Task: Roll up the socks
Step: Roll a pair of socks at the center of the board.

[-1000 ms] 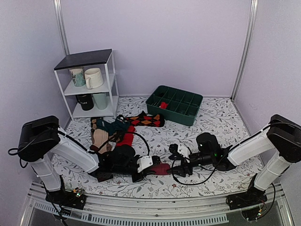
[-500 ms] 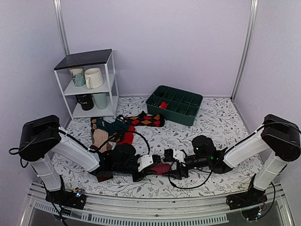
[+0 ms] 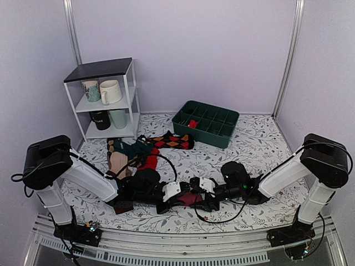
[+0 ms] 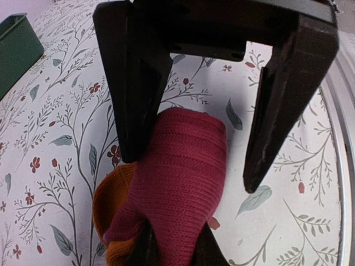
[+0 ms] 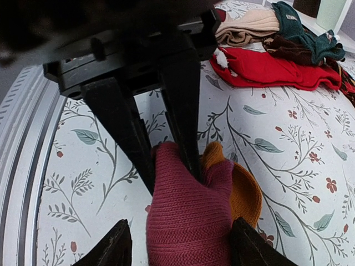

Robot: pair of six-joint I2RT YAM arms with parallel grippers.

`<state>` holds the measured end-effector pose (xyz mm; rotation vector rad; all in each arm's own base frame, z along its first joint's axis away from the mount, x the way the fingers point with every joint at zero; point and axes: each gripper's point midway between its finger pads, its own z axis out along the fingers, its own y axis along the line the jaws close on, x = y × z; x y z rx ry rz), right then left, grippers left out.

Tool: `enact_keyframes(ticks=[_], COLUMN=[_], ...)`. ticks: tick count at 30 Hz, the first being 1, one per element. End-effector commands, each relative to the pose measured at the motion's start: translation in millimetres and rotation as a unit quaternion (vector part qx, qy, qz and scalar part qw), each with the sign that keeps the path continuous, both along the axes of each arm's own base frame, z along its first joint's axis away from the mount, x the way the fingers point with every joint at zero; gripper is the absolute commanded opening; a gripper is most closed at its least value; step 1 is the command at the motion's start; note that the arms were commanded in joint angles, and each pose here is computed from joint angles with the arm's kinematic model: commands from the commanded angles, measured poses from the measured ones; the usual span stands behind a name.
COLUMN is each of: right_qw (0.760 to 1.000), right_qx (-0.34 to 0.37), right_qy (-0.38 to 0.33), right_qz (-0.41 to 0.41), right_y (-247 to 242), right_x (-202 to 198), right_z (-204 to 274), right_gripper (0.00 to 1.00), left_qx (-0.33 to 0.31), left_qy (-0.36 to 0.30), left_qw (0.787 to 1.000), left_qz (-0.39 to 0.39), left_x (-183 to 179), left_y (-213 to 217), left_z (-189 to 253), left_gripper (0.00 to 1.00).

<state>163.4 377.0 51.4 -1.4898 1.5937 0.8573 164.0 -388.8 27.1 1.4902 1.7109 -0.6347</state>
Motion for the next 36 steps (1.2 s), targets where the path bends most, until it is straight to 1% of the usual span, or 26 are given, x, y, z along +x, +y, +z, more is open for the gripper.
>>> enact_keyframes(ticks=[1,3,9,10,11,13,14,17,19,20,21,22,23,25,27,31,36], right_qw=[0.998,0.997,0.990,0.989,0.987,0.983,0.980,0.971,0.964,0.961,0.957,0.953,0.949,0.942,0.937,0.926,0.911], right_qx=[-0.057,-0.069,-0.114,-0.121,-0.128,-0.142,-0.154,-0.173,-0.185,-0.191,-0.199,-0.206,-0.215,-0.230,-0.241,-0.262,-0.285], right_qy=[0.034,0.041,0.074,0.080,0.089,0.107,0.119,0.160,0.188,0.198,0.211,0.221,0.228,0.241,0.251,0.269,0.293], right_qz=[-0.010,-0.014,-0.036,-0.038,-0.044,-0.048,-0.046,-0.038,-0.031,-0.030,-0.031,-0.032,-0.034,-0.039,-0.041,-0.048,-0.051], right_y=[-5.3,-7.3,-13.9,-14.5,-15.0,-14.9,-16.2,-16.2,-16.1,-14.2,-14.6,-15.3,-15.7,-16.5,-16.8,-20.0,-23.3], right_x=[-6.2,-6.7,-5.7,-5.8,-5.0,-6.2,-8.8,-16.4,-20.2,-19.6,-20.1,-20.1,-19.5,-18.3,-17.9,-18.8,-24.0], right_z=[-32.4,-38.0,-60.8,-64.2,-67.5,-73.9,-78.4,-86.3,-90.7,-92.8,-94.8,-96.9,-98.3,-100.3,-100.3,-99.1,-93.3], right_gripper=[0.56,0.47,0.28,0.25,0.23,0.22,0.22,0.22,0.22,0.22,0.22,0.22,0.21,0.21,0.21,0.21,0.21], left_qx=[0.139,0.139,0.131,0.127,0.118,0.097,0.078,0.024,-0.008,-0.015,-0.015,-0.012,-0.004,0.013,0.019,0.034,0.039], left_qy=[0.098,0.098,0.090,0.084,0.073,0.034,0.003,-0.085,-0.117,-0.127,-0.140,-0.149,-0.157,-0.167,-0.174,-0.188,-0.190], left_qw=[0.985,0.985,0.987,0.988,0.990,0.995,0.997,0.996,0.993,0.992,0.990,0.989,0.987,0.986,0.984,0.981,0.981], left_qz=[-0.007,-0.008,-0.004,-0.001,0.003,0.006,0.005,-0.005,-0.012,-0.015,-0.015,-0.017,-0.017,-0.025,-0.028,-0.021,-0.019], left_x=[-35.5,-35.8,-32.9,-30.9,-27.7,-21.4,-19.1,-18.7,-18.9,-19.1,-17.7,-16.9,-15.3,-15.0,-14.4,-8.5,-6.2], left_y=[52.5,52.6,50.6,50.2,48.3,45.2,42.0,36.7,35.6,36.3,38.4,40.2,42.4,44.4,44.6,46.0,43.1], left_z=[-74.9,-75.0,-70.6,-68.1,-62.9,-48.1,-33.6,4.1,24.1,28.6,29.8,29.2,26.2,19.0,15.9,9.2,5.7], left_gripper=[0.00,0.00,0.00,0.00,0.02,0.36,0.40,0.40,0.41,0.45,0.54,0.60,0.60,0.51,0.48,0.52,0.53])
